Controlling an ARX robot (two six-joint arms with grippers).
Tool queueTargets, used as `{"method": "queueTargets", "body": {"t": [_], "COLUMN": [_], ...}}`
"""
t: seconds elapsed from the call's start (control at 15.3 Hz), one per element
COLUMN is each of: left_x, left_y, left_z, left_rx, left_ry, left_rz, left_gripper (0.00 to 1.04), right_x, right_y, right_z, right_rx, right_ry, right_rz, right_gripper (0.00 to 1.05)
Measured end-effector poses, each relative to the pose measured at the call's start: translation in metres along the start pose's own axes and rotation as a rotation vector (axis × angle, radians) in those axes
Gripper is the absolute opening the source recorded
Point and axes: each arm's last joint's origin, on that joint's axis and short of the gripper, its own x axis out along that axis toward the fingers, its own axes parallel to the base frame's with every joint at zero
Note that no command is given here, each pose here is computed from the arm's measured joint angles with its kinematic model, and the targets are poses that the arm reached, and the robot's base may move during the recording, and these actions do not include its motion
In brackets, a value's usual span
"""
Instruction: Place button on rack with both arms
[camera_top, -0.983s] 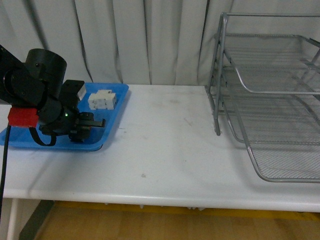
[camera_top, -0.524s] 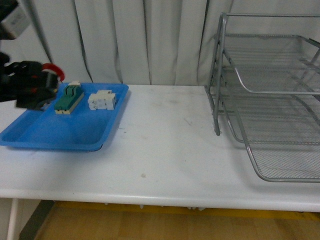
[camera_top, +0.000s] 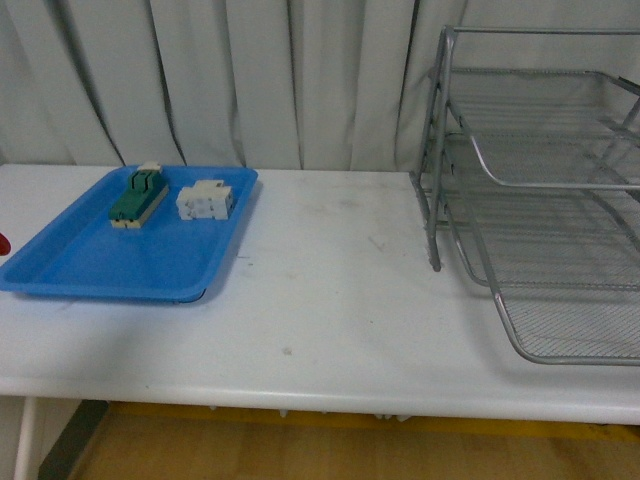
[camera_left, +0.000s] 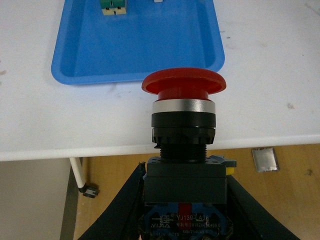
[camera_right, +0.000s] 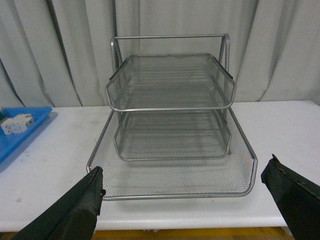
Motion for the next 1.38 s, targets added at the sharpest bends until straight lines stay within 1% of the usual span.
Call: {"method": "queueTargets", "body": {"t": [0.13, 0.79, 0.92, 1.05, 1.11, 1.25, 1.31, 1.38], "left_x": [0.001, 0.004, 0.005, 0.017, 0.025, 0.036, 0.043, 0.053], "left_y": [0.0, -0.004, -0.014, -0.038, -0.054, -0.101, -0.127, -0.148], "left_z": [0.001, -0.008, -0.007, 0.002, 0.014, 0.044, 0.054, 0.06], "left_rx": [-0.006, -0.007, 0.0, 0.036, 0.054, 0.117, 0.141, 0.15], "left_ry": [-0.015, 0.005, -0.003, 0.003, -0.009, -0.059, -0.063, -0.04], "left_rz": [-0.001, -0.016, -0.053, -0.108, -0.119, -0.233, -0.297, -0.35], "left_gripper": [0.36, 0.36, 0.36, 0.36, 0.36, 0.36, 0.36, 0.36], "right_x": [0.0, 0.0, 0.0, 0.0, 0.0, 0.0, 0.0, 0.0], "right_y": [0.0, 0.0, 0.0, 0.0, 0.0, 0.0, 0.0, 0.0], "right_z": [0.0, 0.0, 0.0, 0.0, 0.0, 0.0, 0.0, 0.0], "right_rx": [0.0, 0.0, 0.0, 0.0, 0.0, 0.0, 0.0, 0.0], "right_ry": [0.0, 0.001, -0.001, -0.002, 0.002, 0.0, 0.0, 0.0], "right_rz": [0.0, 0.0, -0.003, -0.003, -0.003, -0.003, -0.003, -0.003], "right_gripper": [0.98, 0.98, 0.98, 0.98, 0.98, 0.98, 0.98, 0.98]}}
